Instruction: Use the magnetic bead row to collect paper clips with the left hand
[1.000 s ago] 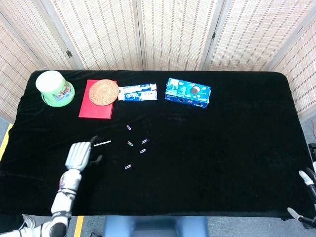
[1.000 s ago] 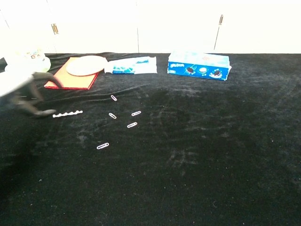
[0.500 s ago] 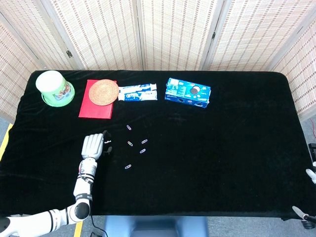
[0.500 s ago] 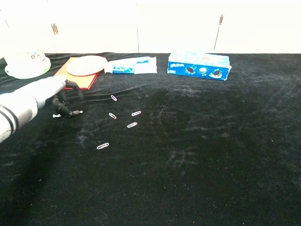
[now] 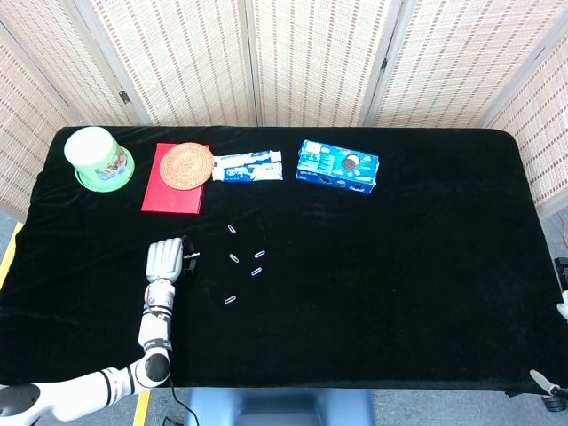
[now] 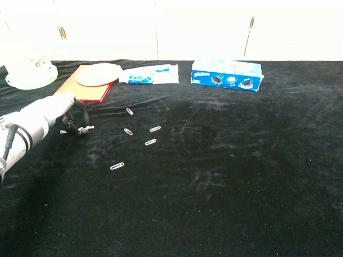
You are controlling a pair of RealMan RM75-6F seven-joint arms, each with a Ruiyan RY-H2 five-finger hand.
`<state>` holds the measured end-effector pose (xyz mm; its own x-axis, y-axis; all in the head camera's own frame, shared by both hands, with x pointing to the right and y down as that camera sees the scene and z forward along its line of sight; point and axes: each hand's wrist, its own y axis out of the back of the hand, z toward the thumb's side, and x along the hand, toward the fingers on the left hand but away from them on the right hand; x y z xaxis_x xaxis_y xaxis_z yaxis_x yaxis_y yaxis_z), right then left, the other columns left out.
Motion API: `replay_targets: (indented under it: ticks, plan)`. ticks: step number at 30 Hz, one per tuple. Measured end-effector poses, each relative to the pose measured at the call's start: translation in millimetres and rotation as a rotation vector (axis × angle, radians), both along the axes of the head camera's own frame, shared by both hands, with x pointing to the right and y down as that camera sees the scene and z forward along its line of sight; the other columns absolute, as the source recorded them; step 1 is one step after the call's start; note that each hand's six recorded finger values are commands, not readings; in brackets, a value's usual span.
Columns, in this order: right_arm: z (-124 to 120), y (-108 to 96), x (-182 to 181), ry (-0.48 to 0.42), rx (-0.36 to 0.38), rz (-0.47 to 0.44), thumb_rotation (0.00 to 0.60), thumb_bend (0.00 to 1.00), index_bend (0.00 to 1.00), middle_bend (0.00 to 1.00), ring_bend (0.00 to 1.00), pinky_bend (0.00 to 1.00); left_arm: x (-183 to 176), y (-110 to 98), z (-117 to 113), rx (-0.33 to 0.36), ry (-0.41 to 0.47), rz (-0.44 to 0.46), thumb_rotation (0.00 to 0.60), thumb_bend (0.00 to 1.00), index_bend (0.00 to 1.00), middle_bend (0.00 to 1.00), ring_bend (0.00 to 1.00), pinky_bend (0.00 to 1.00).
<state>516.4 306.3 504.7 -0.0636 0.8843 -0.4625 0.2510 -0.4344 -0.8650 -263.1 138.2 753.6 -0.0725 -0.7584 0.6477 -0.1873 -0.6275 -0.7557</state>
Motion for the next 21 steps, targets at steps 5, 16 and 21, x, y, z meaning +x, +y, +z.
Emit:
replay_targets:
  ticks: [5,16,21]
  plan:
    - [-1,2,-1,-0.002,-0.002,-0.007,0.6,0.1,0.0,0.0,0.0,0.0,1,1,2,-0.002,-0.01,0.005,0.6,0.42,0.47,1.0,1.0,1.0]
    - [1,1,0,0.003,-0.007,-0.001,0.6,0.1,0.0,0.0,0.0,0.0,1,0,9,-0.013,-0.013,0.005,0.6,0.43,0.47,1.0,1.0,1.0]
    - [1,0,1,0.005,-0.005,0.004,0.6,0.1,0.0,0.0,0.0,0.0,2,-2,13,-0.019,-0.015,0.009,0.6,0.45,0.51,1.0,1.0,1.0]
